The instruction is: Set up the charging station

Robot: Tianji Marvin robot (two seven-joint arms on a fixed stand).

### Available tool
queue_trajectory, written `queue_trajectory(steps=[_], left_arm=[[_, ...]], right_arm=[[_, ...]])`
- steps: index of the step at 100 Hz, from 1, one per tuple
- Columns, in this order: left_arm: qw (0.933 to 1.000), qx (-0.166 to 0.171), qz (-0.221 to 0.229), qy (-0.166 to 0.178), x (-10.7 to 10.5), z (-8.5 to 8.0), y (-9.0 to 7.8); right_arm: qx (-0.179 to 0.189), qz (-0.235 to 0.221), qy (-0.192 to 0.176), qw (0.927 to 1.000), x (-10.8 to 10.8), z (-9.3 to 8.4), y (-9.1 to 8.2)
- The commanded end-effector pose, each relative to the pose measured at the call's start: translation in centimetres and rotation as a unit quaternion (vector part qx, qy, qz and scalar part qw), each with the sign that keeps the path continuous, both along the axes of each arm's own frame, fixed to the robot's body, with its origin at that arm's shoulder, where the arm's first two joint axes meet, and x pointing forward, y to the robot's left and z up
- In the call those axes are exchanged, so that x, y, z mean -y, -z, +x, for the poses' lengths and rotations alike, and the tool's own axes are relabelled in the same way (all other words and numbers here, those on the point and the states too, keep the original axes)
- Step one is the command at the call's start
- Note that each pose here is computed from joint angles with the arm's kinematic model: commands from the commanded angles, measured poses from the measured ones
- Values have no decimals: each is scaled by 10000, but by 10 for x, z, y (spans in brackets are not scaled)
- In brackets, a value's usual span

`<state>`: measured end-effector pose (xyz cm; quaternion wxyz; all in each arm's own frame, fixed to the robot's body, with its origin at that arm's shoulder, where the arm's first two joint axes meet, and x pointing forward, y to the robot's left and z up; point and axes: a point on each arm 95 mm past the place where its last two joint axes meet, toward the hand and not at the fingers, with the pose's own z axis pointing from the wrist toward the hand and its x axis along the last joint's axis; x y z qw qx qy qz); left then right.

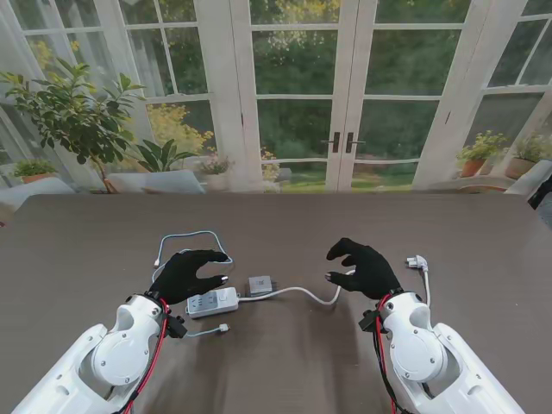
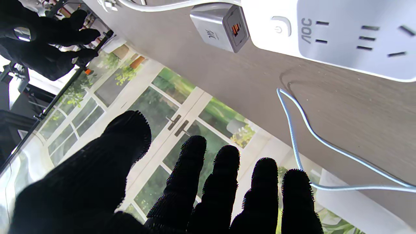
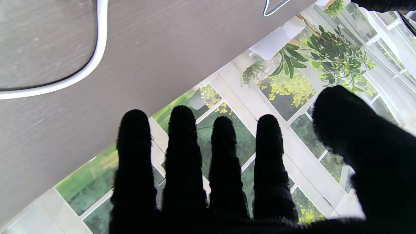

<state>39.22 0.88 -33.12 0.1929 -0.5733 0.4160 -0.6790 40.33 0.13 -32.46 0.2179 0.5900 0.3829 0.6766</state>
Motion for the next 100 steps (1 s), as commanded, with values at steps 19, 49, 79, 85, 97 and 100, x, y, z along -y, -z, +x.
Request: queue_trajectory(steps=[19,49,79,85,97,100], left_arm=[[9975,-188,592,323,-6,-25,1],[9878,-82,1437,599,-5,-39,1],[9758,-63,2023,822,0,-45,8],[9747,-75,2067,850,2,-46,9],[9699,-26,2279,862,3,-51,10],[9683,-18,2342,870,3,-52,10]], right_arm=[[-60,42,-29,10000,-2,-2,0],[-84,75,-57,9999,-3,-3,1],[-114,121,-69,9998,-4,-2,2],[-123,128,-71,9998,-4,-2,2],[-134,148,-65,9998,-4,-1,2],[-139,158,-63,9998,-4,-1,2]])
